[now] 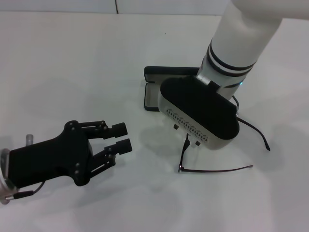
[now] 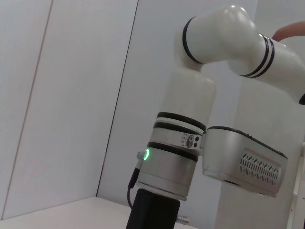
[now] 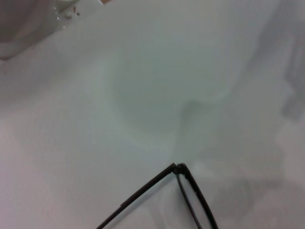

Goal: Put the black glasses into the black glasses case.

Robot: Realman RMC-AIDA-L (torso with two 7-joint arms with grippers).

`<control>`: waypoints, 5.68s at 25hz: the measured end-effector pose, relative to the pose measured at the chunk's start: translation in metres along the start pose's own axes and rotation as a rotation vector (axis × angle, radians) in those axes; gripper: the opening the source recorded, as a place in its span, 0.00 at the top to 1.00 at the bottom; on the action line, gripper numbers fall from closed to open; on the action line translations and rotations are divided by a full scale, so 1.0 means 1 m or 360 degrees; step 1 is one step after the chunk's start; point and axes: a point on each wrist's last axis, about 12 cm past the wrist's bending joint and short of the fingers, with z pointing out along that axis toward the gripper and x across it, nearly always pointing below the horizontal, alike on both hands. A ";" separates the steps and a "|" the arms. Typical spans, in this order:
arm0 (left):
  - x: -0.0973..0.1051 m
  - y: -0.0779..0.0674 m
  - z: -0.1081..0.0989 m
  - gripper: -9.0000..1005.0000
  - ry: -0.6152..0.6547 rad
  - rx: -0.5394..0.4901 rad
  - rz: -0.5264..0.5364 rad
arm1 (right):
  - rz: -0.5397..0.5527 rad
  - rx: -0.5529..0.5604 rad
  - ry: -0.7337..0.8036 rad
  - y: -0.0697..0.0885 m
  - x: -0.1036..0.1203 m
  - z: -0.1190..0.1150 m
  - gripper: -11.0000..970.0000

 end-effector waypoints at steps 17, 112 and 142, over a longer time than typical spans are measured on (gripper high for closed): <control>0.004 -0.002 -0.001 0.71 0.0004 -0.0022 -0.0020 | 0.0015 -0.0062 0.0013 0.005 -0.007 0.005 0.52; -0.030 0.004 0.073 0.93 -0.0585 0.0280 0.0283 | 0.1482 0.0924 -0.2370 0.126 0.057 -0.002 0.94; -0.029 0.002 0.068 0.93 -0.0608 0.0271 0.0266 | 0.1397 0.1306 -0.2593 0.171 0.075 -0.023 0.94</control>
